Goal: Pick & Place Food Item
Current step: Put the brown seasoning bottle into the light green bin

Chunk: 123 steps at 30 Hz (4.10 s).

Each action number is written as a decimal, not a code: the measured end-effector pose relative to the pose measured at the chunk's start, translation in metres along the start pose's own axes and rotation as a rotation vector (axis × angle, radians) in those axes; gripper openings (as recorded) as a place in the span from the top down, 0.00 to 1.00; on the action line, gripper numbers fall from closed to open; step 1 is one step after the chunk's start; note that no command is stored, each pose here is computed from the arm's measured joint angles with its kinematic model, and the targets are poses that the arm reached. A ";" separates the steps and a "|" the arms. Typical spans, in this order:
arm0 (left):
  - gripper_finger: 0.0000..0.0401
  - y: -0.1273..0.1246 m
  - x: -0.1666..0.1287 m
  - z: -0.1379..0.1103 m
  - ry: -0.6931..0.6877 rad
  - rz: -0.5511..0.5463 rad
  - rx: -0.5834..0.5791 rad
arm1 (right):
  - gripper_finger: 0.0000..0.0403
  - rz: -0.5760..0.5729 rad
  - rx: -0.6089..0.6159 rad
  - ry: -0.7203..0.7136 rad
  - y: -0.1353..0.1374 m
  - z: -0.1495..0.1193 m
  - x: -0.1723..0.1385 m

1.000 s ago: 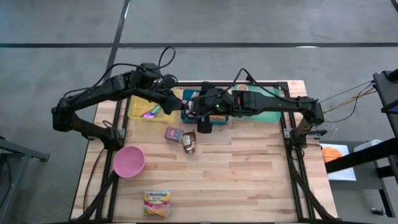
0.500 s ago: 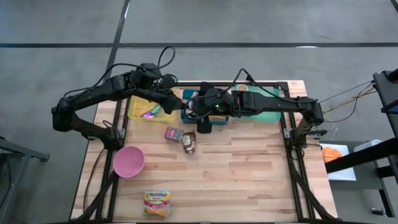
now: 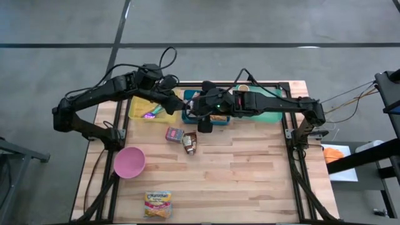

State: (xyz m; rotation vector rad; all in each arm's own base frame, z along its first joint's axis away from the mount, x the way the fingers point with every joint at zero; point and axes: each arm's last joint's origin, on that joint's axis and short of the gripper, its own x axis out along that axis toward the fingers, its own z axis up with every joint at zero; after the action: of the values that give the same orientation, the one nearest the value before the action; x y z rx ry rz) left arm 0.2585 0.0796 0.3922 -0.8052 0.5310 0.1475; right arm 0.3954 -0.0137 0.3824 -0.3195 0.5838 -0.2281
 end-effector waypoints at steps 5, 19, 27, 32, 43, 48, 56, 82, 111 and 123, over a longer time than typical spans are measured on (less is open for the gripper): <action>0.56 0.000 0.000 0.000 0.004 -0.006 0.000 | 0.54 -0.003 0.008 0.001 0.000 0.000 0.000; 0.29 -0.003 -0.001 0.003 -0.027 -0.037 0.045 | 0.54 -0.022 0.059 -0.010 -0.003 0.002 -0.007; 0.20 -0.014 -0.013 0.011 -0.151 -0.110 0.210 | 0.54 -0.037 0.141 -0.077 -0.010 0.010 -0.022; 0.25 -0.022 -0.027 0.013 -0.239 -0.135 0.322 | 0.54 -0.056 0.190 -0.139 -0.017 0.016 -0.036; 0.32 -0.026 -0.032 0.010 -0.576 -0.265 0.516 | 0.54 -0.098 0.341 -0.296 -0.041 0.028 -0.074; 0.32 -0.013 -0.017 0.003 -0.749 -0.343 0.518 | 0.54 -0.102 0.386 -0.344 -0.045 0.031 -0.080; 0.32 -0.002 -0.009 -0.005 -0.846 -0.331 0.534 | 0.54 -0.073 0.456 -0.414 -0.048 0.036 -0.082; 0.31 -0.015 0.010 0.010 -0.788 -0.417 0.588 | 0.54 0.057 0.477 -0.472 -0.038 0.035 -0.068; 0.45 -0.031 0.010 0.015 -0.794 -0.506 0.673 | 0.54 0.086 0.415 -0.588 -0.031 0.045 -0.057; 0.55 -0.033 0.010 0.014 -0.789 -0.525 0.706 | 0.54 0.095 0.427 -0.593 -0.030 0.045 -0.056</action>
State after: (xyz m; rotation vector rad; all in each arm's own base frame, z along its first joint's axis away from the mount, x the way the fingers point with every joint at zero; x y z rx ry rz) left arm 0.2834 0.0659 0.4169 -0.1286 -0.3811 -0.2029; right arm 0.3716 -0.0146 0.4567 0.0614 -0.0425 -0.1502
